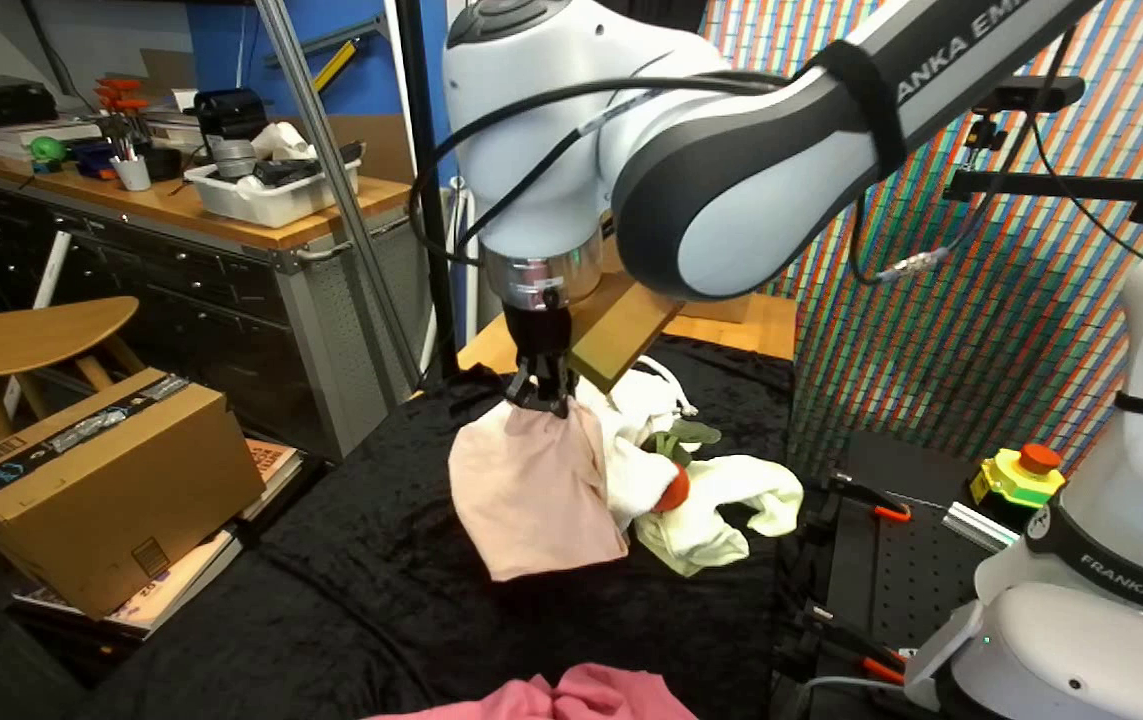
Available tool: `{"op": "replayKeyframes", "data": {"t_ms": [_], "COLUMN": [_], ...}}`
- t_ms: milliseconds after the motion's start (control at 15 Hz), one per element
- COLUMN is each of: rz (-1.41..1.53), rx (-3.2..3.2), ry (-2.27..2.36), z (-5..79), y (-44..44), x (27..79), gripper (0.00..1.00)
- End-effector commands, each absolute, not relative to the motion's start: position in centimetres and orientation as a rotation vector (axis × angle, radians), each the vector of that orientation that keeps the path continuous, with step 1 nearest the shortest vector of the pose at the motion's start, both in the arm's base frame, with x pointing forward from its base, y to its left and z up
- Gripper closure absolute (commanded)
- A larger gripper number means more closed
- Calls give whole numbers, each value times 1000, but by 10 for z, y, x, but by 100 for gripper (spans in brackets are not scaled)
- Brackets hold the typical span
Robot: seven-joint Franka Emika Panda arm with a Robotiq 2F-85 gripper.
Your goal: Pile up the things on the table
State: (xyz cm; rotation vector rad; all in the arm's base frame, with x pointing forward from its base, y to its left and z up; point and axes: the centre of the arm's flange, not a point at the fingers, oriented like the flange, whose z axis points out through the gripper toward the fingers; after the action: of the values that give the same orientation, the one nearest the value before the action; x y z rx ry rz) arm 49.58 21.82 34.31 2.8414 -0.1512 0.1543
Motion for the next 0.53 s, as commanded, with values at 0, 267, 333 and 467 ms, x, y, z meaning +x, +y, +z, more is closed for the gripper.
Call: {"op": "replayKeyframes", "data": {"t_ms": [0, 267, 333, 467], "rz": [216, 222, 218, 200], "rx": [2853, 2821, 2817, 2788], "ry": [-257, -427, -466, -577], "z": [378, 385, 383, 379], "y": [189, 162, 155, 138], "x": [461, 452, 451, 451], "gripper": [91, 91, 91, 91]}}
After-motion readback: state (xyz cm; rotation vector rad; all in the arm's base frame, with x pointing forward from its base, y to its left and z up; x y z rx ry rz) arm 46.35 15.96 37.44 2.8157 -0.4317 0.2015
